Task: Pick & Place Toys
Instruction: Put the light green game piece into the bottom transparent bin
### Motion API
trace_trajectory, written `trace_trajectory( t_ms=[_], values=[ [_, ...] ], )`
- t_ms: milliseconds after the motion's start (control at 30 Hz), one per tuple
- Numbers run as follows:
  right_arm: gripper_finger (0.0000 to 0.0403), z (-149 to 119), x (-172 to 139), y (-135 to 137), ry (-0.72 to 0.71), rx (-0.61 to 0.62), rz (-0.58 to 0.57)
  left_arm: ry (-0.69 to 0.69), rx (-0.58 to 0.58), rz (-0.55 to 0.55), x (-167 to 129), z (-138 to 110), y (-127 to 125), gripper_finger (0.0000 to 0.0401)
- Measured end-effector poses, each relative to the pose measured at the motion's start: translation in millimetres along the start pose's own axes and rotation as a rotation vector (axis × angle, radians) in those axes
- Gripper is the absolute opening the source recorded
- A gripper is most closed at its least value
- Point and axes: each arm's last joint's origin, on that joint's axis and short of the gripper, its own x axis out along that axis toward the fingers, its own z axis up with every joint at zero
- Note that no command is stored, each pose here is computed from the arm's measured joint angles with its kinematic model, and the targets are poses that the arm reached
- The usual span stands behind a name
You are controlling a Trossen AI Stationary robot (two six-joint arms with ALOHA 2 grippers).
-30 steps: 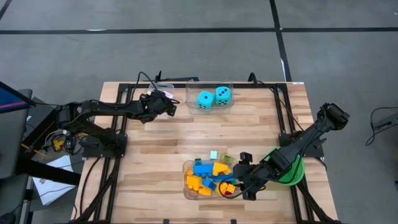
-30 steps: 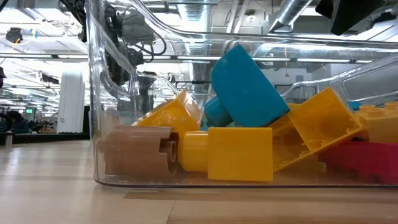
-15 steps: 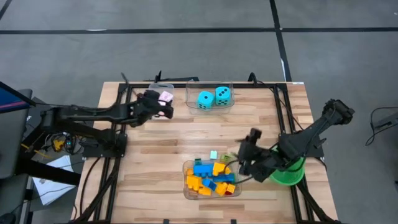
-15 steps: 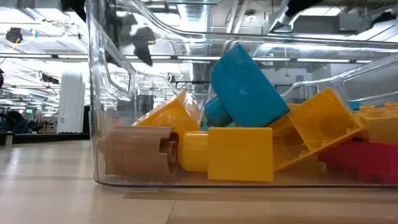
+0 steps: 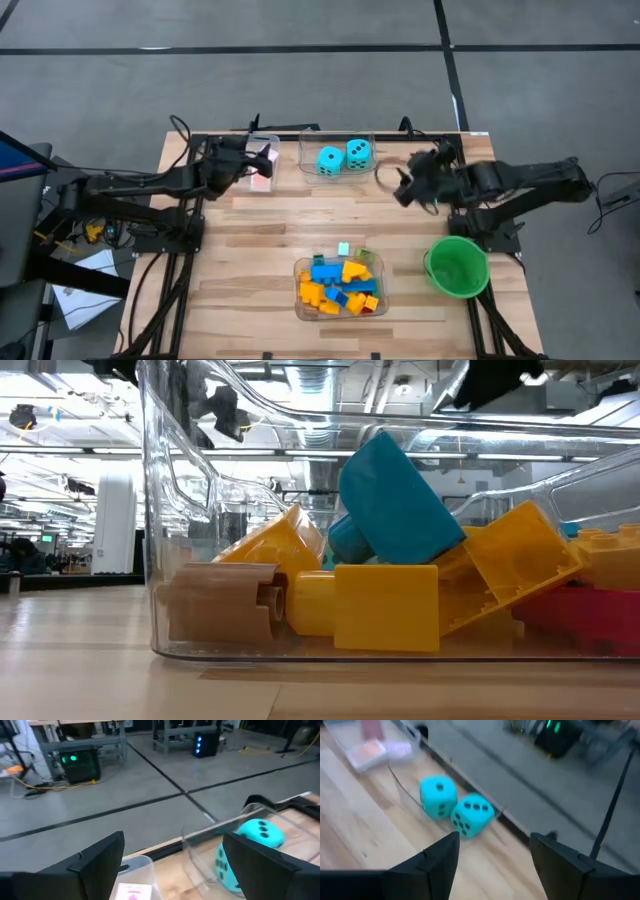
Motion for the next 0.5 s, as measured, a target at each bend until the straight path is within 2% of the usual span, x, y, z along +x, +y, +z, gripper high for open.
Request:
trace_trajectory(
  t_ms=[100, 200, 300, 367, 500],
  values=[
    [0.0235, -1.2, 21.0, -11.8, 0.106, 0.030, 0.071, 0.010, 0.041, 0.040, 8.6, -1.3, 3.2, 0.0333],
    [0.0235, -11.5, 50.6, -12.7, 0.209, 0.059, 0.260, 0.012, 0.060, 0.084, 19.0, -1.8, 7.0, 0.0332],
    [0.0235, -33.8, 81.1, -10.4, 0.342, 0.113, 0.437, 0.010, 0.055, 0.122, 29.2, -1.6, 11.0, 0.0332],
    [0.0235, -53.6, 98.6, -9.8, 0.454, 0.149, 0.477, 0.024, 0.060, 0.136, 35.8, -3.7, 12.7, 0.0332],
    [0.0235, -91.0, 124.2, -5.1, 0.657, 0.228, 0.472, 0.056, 0.070, 0.133, 47.3, -9.1, 13.2, 0.0331]
  ],
)
